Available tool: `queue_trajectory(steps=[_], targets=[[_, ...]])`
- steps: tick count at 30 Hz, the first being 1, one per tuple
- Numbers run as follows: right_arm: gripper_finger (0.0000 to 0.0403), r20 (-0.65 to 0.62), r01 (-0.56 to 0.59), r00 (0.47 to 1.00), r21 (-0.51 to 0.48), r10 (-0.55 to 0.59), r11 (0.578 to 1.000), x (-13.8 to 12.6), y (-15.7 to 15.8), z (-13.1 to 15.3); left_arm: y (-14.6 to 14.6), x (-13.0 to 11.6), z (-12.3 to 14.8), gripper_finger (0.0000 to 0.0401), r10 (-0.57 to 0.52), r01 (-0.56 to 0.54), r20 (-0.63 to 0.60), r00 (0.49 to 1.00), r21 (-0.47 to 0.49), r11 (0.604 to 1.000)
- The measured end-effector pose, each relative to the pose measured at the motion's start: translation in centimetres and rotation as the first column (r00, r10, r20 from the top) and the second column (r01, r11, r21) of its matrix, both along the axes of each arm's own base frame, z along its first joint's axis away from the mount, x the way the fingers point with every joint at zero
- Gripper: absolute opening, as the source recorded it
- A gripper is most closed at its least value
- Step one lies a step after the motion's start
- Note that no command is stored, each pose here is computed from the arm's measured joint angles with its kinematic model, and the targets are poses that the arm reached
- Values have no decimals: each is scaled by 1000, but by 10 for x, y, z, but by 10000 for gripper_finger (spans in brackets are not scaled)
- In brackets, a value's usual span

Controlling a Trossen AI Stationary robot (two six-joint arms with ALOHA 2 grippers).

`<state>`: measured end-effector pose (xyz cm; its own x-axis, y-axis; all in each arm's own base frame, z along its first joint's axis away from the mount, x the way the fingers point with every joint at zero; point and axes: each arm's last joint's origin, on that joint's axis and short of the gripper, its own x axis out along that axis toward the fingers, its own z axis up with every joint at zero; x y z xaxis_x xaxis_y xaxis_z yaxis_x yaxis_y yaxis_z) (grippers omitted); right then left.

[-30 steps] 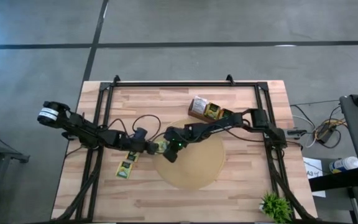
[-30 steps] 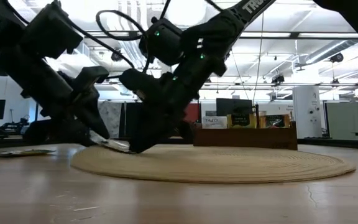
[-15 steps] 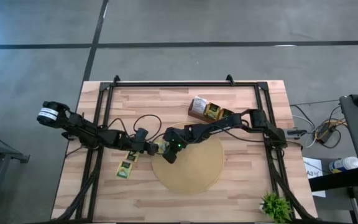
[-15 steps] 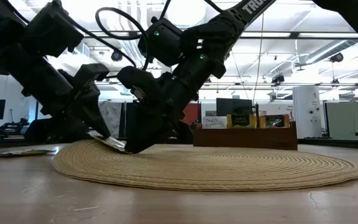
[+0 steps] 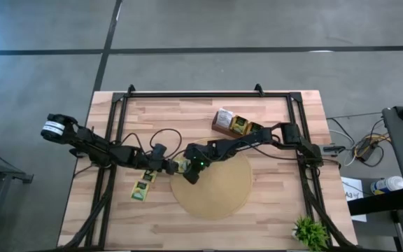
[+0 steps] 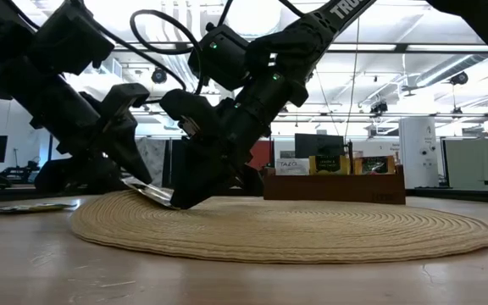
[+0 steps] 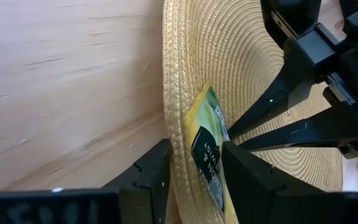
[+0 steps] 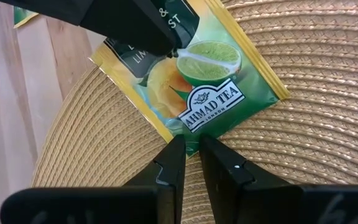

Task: Pick & Place Tea
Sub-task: Put the lemon tea bag into the middle section of the wooden organizer

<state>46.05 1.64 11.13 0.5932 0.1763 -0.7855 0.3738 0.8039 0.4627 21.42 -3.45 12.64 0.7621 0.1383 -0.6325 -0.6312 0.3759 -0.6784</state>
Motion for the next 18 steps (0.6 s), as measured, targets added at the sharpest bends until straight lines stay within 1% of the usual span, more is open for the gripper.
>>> queue_trajectory(steps=[18], targets=[[54,-5,-2,1000,4,2,1000,0,0,0,0,-2,-2,138,3,-3,-28,1000,4,1000]])
